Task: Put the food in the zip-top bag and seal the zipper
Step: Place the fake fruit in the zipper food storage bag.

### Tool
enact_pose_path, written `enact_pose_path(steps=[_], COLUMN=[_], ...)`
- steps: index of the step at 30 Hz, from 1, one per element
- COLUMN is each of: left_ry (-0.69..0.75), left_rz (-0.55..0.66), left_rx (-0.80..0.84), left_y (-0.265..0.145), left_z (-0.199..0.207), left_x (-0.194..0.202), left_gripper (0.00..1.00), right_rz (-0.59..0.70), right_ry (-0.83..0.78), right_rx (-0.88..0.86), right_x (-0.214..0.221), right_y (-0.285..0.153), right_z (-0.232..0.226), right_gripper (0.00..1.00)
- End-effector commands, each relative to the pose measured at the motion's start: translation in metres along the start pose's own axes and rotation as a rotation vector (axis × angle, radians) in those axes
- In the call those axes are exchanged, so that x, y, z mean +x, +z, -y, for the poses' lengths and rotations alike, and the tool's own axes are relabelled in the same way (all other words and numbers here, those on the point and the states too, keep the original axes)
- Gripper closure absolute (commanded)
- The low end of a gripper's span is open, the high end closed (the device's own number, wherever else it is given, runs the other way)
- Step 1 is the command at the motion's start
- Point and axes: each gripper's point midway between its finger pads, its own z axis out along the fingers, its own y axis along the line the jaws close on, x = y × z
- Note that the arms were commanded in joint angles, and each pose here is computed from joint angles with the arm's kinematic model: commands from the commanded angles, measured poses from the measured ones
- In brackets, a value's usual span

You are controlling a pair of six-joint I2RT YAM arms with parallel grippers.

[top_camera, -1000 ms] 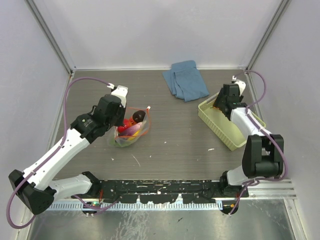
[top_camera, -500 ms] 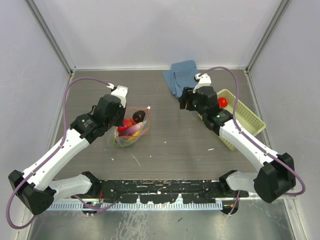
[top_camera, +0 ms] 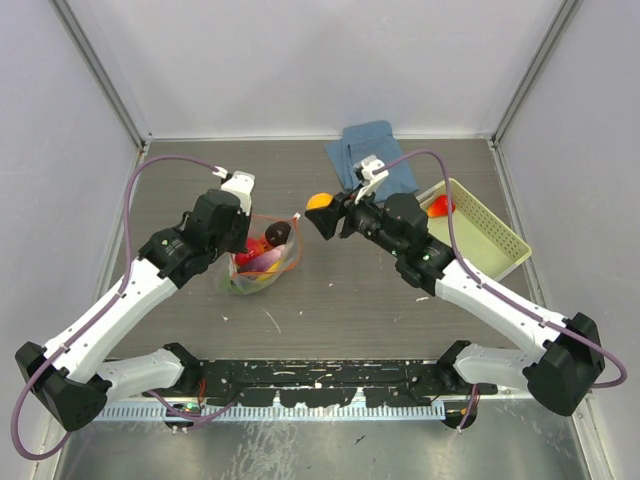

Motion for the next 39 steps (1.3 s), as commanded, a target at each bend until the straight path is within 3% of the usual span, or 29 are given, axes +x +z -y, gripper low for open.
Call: enact_pose_path(steps=[1,8,22,31,39], left_ry=[-0.037,-0.036,-0.034,-0.034,-0.034], left_rz=[0.1,0.101,0.106,0.105,0.104], left_rx=[0.029,0.042,0.079,0.08,0.083], left_y=[-0.013,-0.014,-0.015,-0.016,-0.016], left_z=[0.002,0.004,0.01,0.01,0.011], left_x=[-0.028,-0.028,-0.028,-0.028,-0.029], left_gripper=[1.0,1.0,1.0,1.0,1.0], right_rz=[0.12,0.109,0.017,-0.007,-0.031], right_ry=[-0.008,-0.008,0.005,0.002,-0.003], right_rx=[-0.213,-0.351,-0.35,-0.308,-0.276], right_x=[-0.029,-0.015,0.032,0.052,0.068], right_y=[0.002,0.015,0.065,0.085,0.096], right_z=[-0.055,-0.096,-0.107,-0.106,-0.1], right_gripper=[0.51,0.51,0.49,0.43,0.32])
